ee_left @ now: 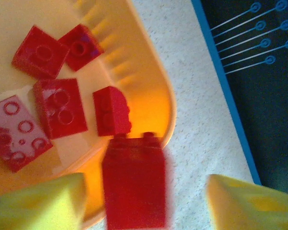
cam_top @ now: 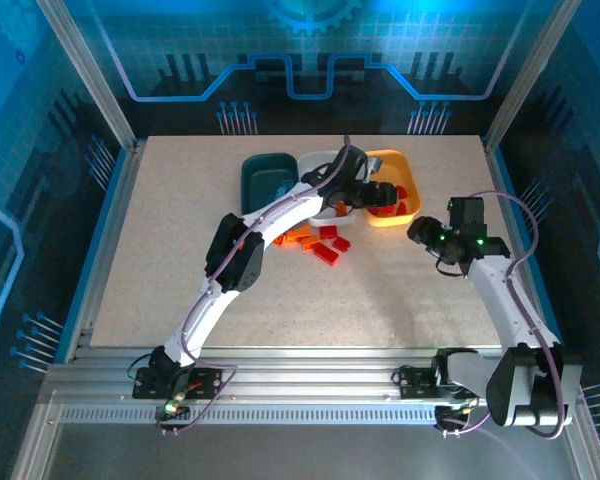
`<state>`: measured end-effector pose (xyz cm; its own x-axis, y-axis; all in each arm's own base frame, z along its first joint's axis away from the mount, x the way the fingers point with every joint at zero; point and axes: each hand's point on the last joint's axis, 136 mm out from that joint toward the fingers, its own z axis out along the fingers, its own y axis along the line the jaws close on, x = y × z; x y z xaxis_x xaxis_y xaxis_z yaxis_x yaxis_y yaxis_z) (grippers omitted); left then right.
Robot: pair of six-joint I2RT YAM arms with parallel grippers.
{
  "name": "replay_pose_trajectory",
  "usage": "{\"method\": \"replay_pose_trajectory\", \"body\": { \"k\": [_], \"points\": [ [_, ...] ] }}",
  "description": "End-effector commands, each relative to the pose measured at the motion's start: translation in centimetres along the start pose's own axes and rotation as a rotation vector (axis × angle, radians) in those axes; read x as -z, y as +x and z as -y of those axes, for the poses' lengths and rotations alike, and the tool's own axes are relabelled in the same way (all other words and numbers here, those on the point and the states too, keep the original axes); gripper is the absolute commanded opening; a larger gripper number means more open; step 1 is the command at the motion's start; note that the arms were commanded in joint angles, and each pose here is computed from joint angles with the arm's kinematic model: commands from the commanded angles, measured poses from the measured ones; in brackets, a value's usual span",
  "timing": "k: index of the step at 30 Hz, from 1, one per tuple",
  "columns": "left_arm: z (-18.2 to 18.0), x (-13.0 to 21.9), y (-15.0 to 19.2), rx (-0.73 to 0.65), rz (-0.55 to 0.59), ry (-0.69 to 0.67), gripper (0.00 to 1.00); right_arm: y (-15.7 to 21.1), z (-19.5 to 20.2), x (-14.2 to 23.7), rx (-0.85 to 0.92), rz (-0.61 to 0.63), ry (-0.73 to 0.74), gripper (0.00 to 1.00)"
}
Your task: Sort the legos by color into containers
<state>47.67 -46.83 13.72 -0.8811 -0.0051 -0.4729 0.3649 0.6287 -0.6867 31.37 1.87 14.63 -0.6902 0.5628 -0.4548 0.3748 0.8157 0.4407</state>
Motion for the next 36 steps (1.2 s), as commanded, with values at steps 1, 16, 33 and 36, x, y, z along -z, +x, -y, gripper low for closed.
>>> {"method": "replay_pose_trajectory", "body": {
  "k": [1, 16, 33, 36],
  "points": [
    [2.7, 1.0, -0.9, -0.002, 0.02, 0.049, 0.82, -0.1, -0.7, -0.3, -0.008, -0.011, -0.043, 0.67],
    [-9.3, 20.4, 3.9, 0.205, 0.205, -0.405, 0.86, 4.0, -6.6, -0.3, 0.3, -0.022, -0.054, 0.67],
    [-20.6, 29.1, 14.4, 0.39, 0.19, -0.689, 0.88, 13.3, -15.6, -9.6, 0.95, -0.276, 0.04, 0.68],
    [-20.0, 30.2, 14.3, 0.38, 0.198, -0.673, 0.89, 13.7, -15.9, -10.9, 1.006, -0.282, 0.071, 0.68]
  ]
}}
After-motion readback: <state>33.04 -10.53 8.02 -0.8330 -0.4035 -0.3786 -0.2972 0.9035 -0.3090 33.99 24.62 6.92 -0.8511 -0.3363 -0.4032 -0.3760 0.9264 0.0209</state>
